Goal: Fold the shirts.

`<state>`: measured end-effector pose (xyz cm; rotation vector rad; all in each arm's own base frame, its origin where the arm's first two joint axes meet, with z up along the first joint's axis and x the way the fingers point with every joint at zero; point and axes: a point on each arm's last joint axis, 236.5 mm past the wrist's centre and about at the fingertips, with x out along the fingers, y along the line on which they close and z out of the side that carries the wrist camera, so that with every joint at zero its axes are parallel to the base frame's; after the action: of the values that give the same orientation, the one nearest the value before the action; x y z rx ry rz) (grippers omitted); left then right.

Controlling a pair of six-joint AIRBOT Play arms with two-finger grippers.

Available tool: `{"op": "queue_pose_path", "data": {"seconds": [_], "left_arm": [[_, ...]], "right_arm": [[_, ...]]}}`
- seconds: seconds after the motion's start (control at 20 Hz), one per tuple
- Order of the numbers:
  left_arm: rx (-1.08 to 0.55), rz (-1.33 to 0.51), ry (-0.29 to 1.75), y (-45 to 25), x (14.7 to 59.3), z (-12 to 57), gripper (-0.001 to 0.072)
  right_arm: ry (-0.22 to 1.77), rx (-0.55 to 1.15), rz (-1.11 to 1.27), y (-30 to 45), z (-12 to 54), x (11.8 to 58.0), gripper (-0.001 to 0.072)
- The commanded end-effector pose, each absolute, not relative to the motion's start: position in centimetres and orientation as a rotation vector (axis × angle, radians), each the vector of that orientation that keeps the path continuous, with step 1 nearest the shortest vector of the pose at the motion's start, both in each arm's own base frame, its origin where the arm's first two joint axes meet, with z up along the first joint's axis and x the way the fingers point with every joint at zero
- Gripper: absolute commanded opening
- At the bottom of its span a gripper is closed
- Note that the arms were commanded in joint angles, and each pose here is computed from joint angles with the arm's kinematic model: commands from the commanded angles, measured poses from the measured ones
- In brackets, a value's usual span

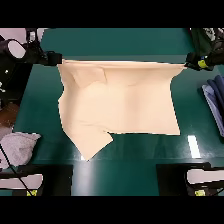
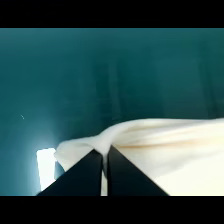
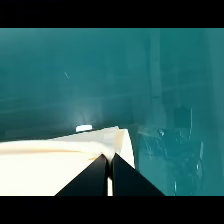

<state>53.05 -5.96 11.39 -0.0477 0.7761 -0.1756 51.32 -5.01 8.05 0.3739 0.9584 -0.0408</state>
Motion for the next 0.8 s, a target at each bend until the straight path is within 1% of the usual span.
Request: {"op": "queue_pose_path", "data": {"seconds": [0.0,0.15,0.35,0.45,0.6,0.65,0.7,0.75], "left_arm": [[0.009,-0.153,0.841,-4.9,52.4,9.7,0.0031],[0.055,-0.149,1.052,-4.1,48.7,5.9,0.0031],[0.046,-0.156,1.282,-4.0,43.6,0.6,0.0031],[0.042,-0.158,1.361,-3.9,41.6,-1.8,0.0031],[0.019,-0.142,1.413,-3.9,40.2,-3.3,0.0034],[0.015,-0.139,1.416,-3.9,40.1,-3.3,0.0234],[0.014,-0.138,1.421,-3.9,40.0,-3.3,0.0538],[-0.001,-0.121,1.439,-3.8,39.6,-3.2,0.0605]], "right_arm": [[0.990,0.375,-0.043,-4.9,6.7,50.9,0.0016],[1.150,0.377,-0.020,-3.3,2.5,47.7,0.0016],[1.286,0.406,-0.025,-2.5,-2.2,44.4,0.0015],[1.335,0.413,-0.023,-2.0,-3.7,43.0,0.0018],[1.372,0.376,0.028,-0.5,-4.5,42.1,0.0020],[1.378,0.366,0.041,0.2,-4.5,42.1,0.0020],[1.379,0.358,0.051,0.7,-4.4,42.1,0.0022],[1.383,0.354,0.057,0.9,-4.2,41.9,0.0059]]}}
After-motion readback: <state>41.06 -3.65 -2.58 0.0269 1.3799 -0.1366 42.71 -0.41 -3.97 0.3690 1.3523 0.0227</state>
